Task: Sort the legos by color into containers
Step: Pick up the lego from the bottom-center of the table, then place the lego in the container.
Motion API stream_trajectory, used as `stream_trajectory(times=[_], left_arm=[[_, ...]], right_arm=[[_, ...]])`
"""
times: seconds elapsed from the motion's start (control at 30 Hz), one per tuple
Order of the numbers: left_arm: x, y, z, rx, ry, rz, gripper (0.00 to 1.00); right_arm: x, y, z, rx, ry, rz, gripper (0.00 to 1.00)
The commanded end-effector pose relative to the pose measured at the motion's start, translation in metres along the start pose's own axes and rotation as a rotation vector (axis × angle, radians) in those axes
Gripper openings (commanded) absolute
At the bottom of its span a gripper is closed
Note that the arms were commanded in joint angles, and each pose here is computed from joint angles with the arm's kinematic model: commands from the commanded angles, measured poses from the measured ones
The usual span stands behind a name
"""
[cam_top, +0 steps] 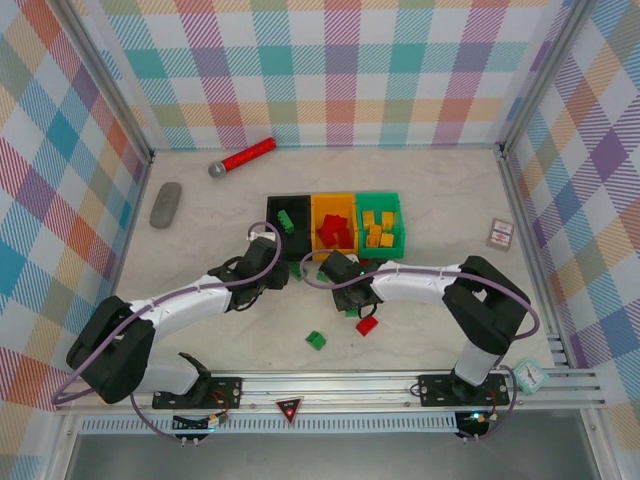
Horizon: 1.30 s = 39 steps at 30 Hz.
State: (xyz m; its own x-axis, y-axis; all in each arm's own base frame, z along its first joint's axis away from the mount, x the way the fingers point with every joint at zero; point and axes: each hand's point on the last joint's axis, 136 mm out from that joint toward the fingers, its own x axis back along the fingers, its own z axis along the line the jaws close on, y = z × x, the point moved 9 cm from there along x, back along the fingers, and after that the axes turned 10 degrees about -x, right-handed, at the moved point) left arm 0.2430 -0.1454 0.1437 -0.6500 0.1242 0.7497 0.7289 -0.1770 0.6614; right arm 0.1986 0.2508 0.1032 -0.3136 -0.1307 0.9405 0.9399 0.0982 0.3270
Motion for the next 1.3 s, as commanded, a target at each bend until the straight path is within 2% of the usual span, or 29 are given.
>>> stream_trajectory(times=[0.0, 0.23, 0.4, 0.63, 1.0, 1.13, 1.2, 1.27], left_arm=[[0.007, 0.004, 0.009, 0.046, 0.034, -0.027, 0.56], [0.011, 0.002, 0.024, 0.121, 0.047, -0.04, 0.55], [0.007, -0.002, 0.039, 0.206, 0.029, -0.027, 0.55], [-0.003, -0.008, 0.054, 0.3, -0.003, 0.017, 0.54], [-0.001, -0.009, 0.063, 0.328, 0.009, 0.011, 0.54], [0.0, -0.008, 0.064, 0.325, 0.014, 0.001, 0.54], [0.002, -0.008, 0.065, 0.32, 0.02, -0.004, 0.54], [0.003, -0.008, 0.065, 0.32, 0.02, -0.01, 0.54]], right_arm=[[0.006, -0.009, 0.003, 0.005, 0.027, 0.029, 0.36], [0.016, 0.003, 0.013, 0.007, 0.059, -0.007, 0.34], [0.031, 0.024, 0.026, 0.033, 0.092, -0.085, 0.34], [0.051, 0.077, 0.066, 0.103, 0.175, -0.204, 0.34], [0.049, 0.179, 0.099, 0.102, 0.281, -0.307, 0.35], [0.046, 0.198, 0.106, 0.123, 0.263, -0.325, 0.44], [0.045, 0.203, 0.109, 0.144, 0.245, -0.331, 0.55], [0.045, 0.204, 0.109, 0.157, 0.24, -0.337, 0.61]])
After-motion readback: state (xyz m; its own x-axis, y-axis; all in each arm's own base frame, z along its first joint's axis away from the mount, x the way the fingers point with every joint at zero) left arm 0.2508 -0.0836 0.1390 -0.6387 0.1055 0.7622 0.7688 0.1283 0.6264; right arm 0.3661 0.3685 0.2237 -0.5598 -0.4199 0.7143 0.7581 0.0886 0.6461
